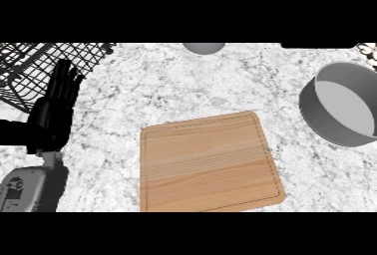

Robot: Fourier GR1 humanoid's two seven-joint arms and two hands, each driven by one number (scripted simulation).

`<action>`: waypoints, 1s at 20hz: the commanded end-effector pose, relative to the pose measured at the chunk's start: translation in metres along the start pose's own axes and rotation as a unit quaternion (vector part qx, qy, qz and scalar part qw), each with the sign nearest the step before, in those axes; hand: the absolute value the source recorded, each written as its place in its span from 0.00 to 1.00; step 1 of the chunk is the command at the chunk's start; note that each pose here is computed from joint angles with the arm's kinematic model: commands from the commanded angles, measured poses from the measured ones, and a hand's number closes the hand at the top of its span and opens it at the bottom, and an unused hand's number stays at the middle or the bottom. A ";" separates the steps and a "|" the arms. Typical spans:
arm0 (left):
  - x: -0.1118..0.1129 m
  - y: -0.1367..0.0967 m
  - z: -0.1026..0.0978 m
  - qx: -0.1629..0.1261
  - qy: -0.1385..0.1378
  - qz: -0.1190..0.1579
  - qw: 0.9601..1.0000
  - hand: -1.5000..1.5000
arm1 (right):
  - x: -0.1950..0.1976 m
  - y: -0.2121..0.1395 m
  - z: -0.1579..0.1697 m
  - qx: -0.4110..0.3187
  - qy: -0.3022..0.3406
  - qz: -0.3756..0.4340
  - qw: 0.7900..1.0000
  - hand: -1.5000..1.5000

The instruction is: Pick the lemon from the cutting board and place it in the pot

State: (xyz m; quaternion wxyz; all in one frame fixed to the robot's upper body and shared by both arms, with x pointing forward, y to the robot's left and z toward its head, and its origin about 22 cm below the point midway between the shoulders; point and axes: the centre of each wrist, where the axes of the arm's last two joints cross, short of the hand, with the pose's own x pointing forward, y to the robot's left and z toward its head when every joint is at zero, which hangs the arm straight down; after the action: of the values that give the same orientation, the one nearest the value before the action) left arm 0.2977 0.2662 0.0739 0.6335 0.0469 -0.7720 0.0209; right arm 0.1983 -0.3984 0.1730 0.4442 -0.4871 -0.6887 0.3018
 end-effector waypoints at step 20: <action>0.014 -0.014 -0.012 -0.020 -0.006 0.001 1.000 0.50 | -0.163 0.038 -0.071 0.119 0.065 -0.046 0.990 1.00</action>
State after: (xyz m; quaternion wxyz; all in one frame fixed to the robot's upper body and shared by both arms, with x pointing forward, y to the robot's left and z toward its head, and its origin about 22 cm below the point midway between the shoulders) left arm 0.3054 0.2605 0.0837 0.6308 0.0349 -0.7751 0.0098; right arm 0.3001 -0.5273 0.1241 0.5040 -0.4531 -0.6584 0.3274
